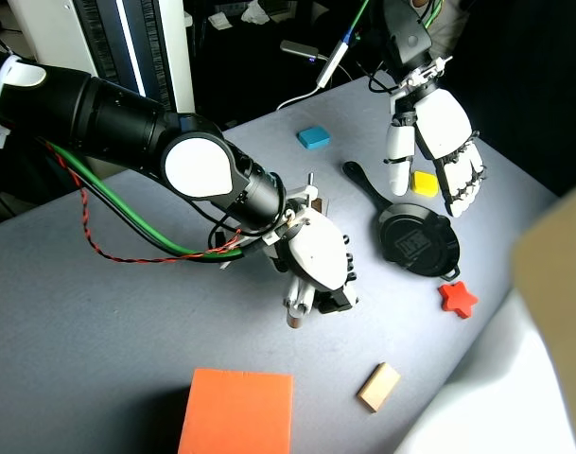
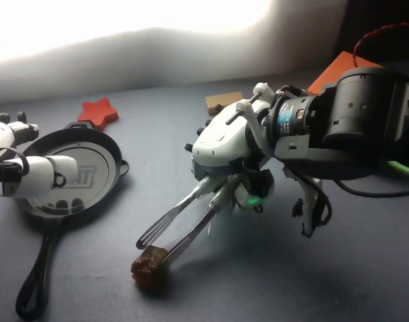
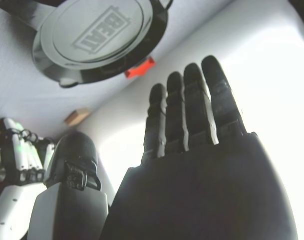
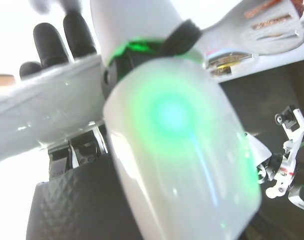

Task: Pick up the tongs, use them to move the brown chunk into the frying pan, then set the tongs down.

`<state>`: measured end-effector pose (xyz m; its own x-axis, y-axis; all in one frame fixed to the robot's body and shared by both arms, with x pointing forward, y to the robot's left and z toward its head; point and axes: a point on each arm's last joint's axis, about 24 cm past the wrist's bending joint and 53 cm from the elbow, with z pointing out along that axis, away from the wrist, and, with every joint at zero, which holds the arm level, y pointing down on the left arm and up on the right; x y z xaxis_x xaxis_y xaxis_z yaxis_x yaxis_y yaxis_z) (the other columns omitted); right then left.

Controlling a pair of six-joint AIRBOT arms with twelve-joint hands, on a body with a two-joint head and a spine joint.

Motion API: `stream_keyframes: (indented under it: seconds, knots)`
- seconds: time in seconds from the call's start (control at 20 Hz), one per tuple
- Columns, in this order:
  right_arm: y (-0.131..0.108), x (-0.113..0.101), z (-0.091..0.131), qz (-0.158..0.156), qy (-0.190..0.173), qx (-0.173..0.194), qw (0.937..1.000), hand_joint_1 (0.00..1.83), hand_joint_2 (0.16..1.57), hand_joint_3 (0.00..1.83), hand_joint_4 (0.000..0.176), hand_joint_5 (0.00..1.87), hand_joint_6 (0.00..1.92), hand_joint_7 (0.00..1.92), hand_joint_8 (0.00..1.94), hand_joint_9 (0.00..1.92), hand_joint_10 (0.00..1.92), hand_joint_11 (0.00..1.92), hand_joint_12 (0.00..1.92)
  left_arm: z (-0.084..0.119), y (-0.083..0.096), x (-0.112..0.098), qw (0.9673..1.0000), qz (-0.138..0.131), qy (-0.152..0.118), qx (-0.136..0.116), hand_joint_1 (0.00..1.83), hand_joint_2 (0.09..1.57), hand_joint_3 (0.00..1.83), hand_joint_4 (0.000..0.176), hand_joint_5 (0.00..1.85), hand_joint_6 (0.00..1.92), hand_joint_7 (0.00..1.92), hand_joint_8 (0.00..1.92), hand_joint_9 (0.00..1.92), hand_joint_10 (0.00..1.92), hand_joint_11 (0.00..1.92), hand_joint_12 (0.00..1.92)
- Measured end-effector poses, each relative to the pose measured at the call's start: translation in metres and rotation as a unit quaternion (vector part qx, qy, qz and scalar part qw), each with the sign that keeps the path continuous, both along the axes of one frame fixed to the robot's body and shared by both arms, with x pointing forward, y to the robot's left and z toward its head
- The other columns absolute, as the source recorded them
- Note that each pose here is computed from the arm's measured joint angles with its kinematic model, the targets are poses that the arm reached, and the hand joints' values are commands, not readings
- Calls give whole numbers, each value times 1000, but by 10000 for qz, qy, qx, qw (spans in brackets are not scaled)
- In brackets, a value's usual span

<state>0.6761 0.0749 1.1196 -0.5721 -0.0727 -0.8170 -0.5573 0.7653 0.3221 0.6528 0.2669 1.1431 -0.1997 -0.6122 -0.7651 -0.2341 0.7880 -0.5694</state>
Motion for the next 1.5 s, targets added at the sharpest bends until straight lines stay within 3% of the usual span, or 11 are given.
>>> stream_keyframes:
  seconds: [0.85, 0.9, 0.95, 1.2, 1.5]
  knots:
    - [3, -7, -1, 97, -12, -51, 9999, 1109, 1210, 0, 0, 810, 1229, 1118, 16, 1043, 142, 462, 1514, 1, 0, 0, 9999, 57, 5, -97, 1, 1275, 0, 0, 179, 2, 206, 1, 177, 1, 0, 502]
    - [3, -7, -1, 97, -12, -51, 9999, 1186, 1162, 0, 0, 905, 1171, 970, 779, 1069, 165, 495, 1514, 1, 0, 0, 9999, 59, 4, -97, 8, 1276, 0, 0, 179, 1, 208, 1, 175, 0, 0, 477]
    - [3, -7, -1, 97, -10, -50, 9999, 1196, 1159, 2, 0, 893, 1200, 935, 958, 1081, 183, 498, 1531, 1, 0, 0, 9999, 63, 10, -101, 10, 1277, 0, 0, 178, 1, 212, 2, 179, 2, 0, 473]
    - [4, -9, -1, 113, -6, -51, 9999, 1200, 1155, 0, 4, 884, 1210, 955, 970, 1078, 240, 522, 1530, 1, 1, 0, 9999, 87, 16, -109, 0, 1271, 0, 0, 185, 1, 216, 2, 189, 2, 0, 507]
    - [4, -9, -1, 119, -6, -48, 9999, 1198, 1159, 0, 8, 861, 1220, 961, 990, 975, 512, 520, 1559, 0, 2, 0, 9999, 98, 25, -103, 3, 1279, 0, 0, 169, 1, 195, 1, 169, 2, 0, 463]
